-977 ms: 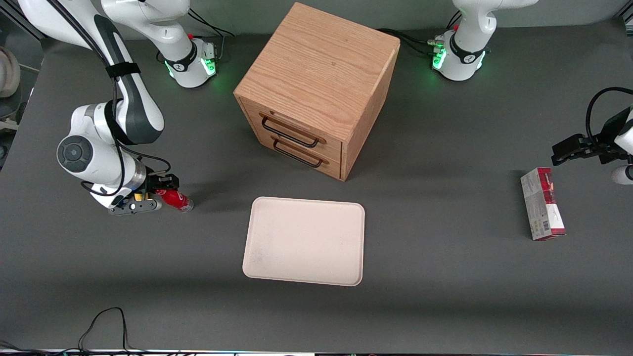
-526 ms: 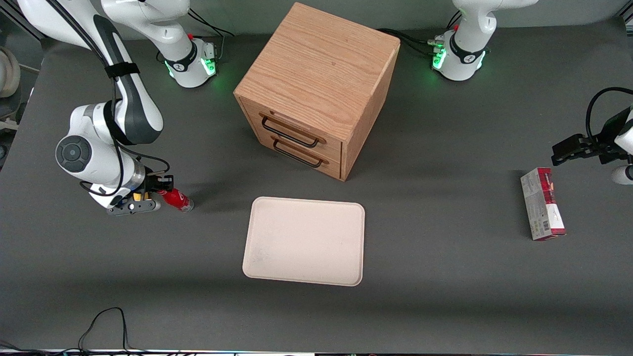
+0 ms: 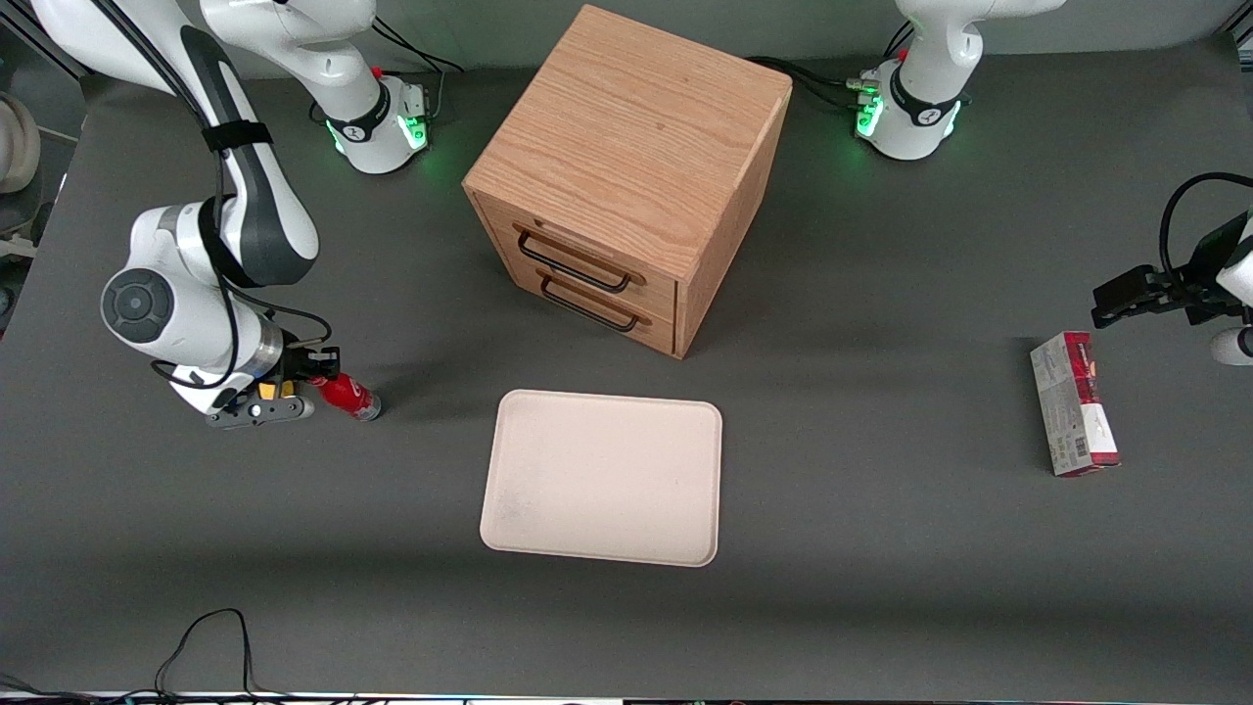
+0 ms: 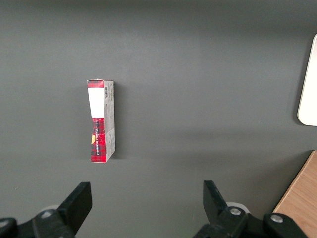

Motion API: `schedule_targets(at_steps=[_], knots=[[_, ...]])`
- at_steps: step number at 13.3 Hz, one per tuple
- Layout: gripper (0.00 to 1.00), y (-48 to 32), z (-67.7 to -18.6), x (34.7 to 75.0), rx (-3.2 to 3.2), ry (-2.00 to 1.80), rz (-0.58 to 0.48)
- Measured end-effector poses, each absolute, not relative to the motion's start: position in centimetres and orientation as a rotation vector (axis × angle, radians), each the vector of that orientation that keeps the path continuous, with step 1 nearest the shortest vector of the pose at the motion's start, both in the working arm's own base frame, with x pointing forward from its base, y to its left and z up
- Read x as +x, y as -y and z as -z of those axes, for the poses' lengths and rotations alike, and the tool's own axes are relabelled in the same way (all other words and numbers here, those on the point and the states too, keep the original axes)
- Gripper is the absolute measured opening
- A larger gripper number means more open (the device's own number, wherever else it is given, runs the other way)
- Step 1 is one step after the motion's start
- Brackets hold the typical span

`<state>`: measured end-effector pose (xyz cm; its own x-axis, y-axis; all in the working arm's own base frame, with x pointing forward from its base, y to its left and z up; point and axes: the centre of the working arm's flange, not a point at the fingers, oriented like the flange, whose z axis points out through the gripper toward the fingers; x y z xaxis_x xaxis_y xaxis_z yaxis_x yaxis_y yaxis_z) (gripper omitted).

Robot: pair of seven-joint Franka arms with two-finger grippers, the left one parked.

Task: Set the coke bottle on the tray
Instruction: 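Lift the bottle with the right gripper away from the lemon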

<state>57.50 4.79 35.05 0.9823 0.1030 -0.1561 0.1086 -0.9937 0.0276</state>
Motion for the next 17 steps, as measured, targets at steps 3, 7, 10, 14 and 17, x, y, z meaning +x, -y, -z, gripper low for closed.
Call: schedule_targets(at_steps=[3, 7, 10, 14, 17], knots=[[0.31, -4.8, -42.5, 58.8, 3.079, -0.155, 0.325], [0.31, -4.7, -55.5, 58.5, 3.067, -0.136, 0.405], [0.31, -4.6, -61.0, 57.5, 3.062, -0.127, 0.44], [0.31, -4.7, -60.3, 58.6, 3.06, -0.126, 0.456], [0.31, -4.8, -59.8, 59.4, 3.059, -0.115, 0.456]])
